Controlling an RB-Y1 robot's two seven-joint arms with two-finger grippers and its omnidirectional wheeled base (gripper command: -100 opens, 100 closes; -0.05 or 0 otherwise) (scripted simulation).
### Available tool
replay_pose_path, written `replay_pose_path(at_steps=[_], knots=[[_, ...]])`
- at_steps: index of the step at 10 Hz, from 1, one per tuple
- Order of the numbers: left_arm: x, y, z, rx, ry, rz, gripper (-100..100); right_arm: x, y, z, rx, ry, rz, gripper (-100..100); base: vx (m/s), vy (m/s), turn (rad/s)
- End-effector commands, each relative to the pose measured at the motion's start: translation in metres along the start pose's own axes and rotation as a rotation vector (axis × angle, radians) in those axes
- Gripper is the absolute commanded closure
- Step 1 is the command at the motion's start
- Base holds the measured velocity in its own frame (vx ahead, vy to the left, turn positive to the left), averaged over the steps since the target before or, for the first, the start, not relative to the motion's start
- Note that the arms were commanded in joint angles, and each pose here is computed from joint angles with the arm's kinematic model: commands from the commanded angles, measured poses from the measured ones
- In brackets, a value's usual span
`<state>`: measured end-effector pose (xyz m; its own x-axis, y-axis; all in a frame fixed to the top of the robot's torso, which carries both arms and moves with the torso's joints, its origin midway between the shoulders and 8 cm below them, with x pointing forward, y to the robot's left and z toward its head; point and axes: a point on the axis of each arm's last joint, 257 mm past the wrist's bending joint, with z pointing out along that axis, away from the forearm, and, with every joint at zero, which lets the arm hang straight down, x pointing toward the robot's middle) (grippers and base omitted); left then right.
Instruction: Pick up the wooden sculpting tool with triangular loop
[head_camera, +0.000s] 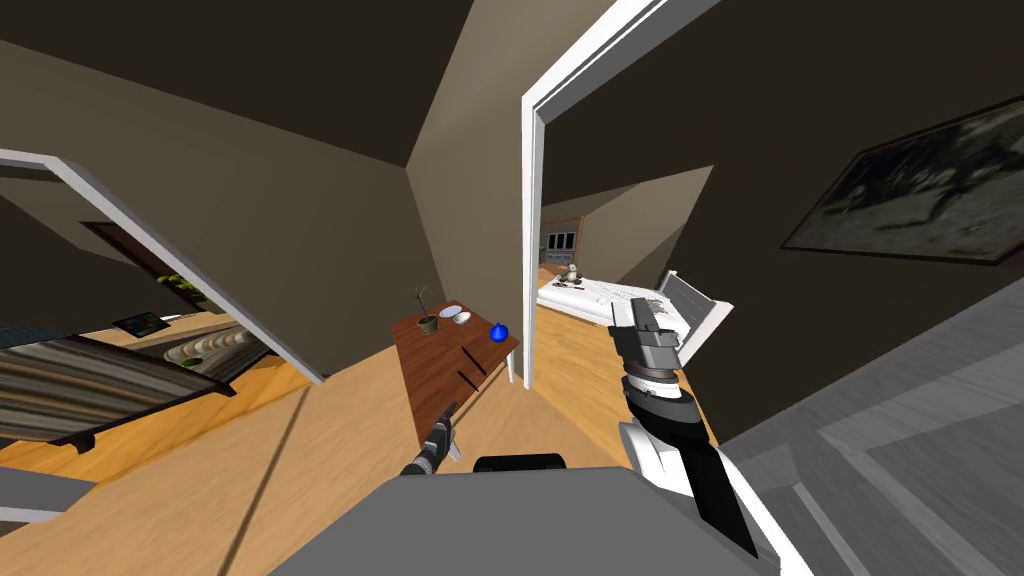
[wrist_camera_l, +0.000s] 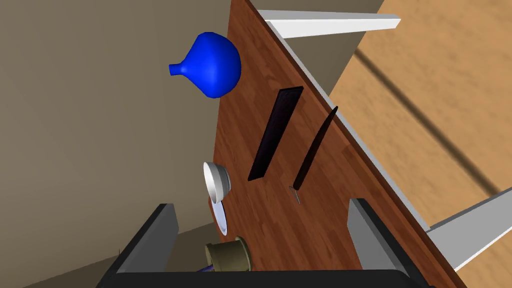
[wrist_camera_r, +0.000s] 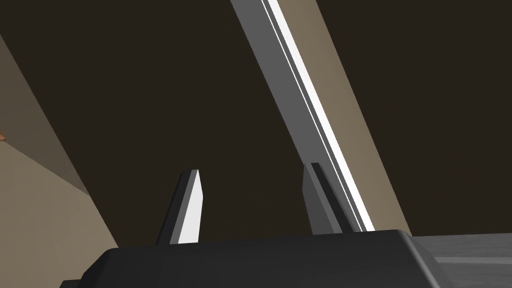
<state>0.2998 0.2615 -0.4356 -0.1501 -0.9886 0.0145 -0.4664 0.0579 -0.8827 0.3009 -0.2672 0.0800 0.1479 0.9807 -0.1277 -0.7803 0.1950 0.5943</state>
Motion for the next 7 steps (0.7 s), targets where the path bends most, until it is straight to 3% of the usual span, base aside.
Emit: replay_pose_path(at_steps=[1, 2, 4, 7], knots=[[0.001, 0.028, 0.001, -0.075, 0.01, 0.002, -100, 0.0, 0.0, 0.0, 0.0, 0.0, 0.0, 0, 0.038, -0.011, -0.265], [-0.001, 0.033, 0.001, -0.085, 0.006, 0.002, -100, 0.0, 0.0, 0.0, 0.0, 0.0, 0.0, 0, 0.041, 0.004, -0.126], [-0.005, 0.077, -0.003, -0.21, 0.024, 0.005, -100, 0.0, 0.0, 0.0, 0.0, 0.0, 0.0, 0, 0.077, 0.018, -0.303], [-0.017, 0.116, -0.012, -0.309, 0.013, 0.009, -100, 0.0, 0.0, 0.0, 0.0, 0.0, 0.0, 0, 0.06, 0.026, -0.149]])
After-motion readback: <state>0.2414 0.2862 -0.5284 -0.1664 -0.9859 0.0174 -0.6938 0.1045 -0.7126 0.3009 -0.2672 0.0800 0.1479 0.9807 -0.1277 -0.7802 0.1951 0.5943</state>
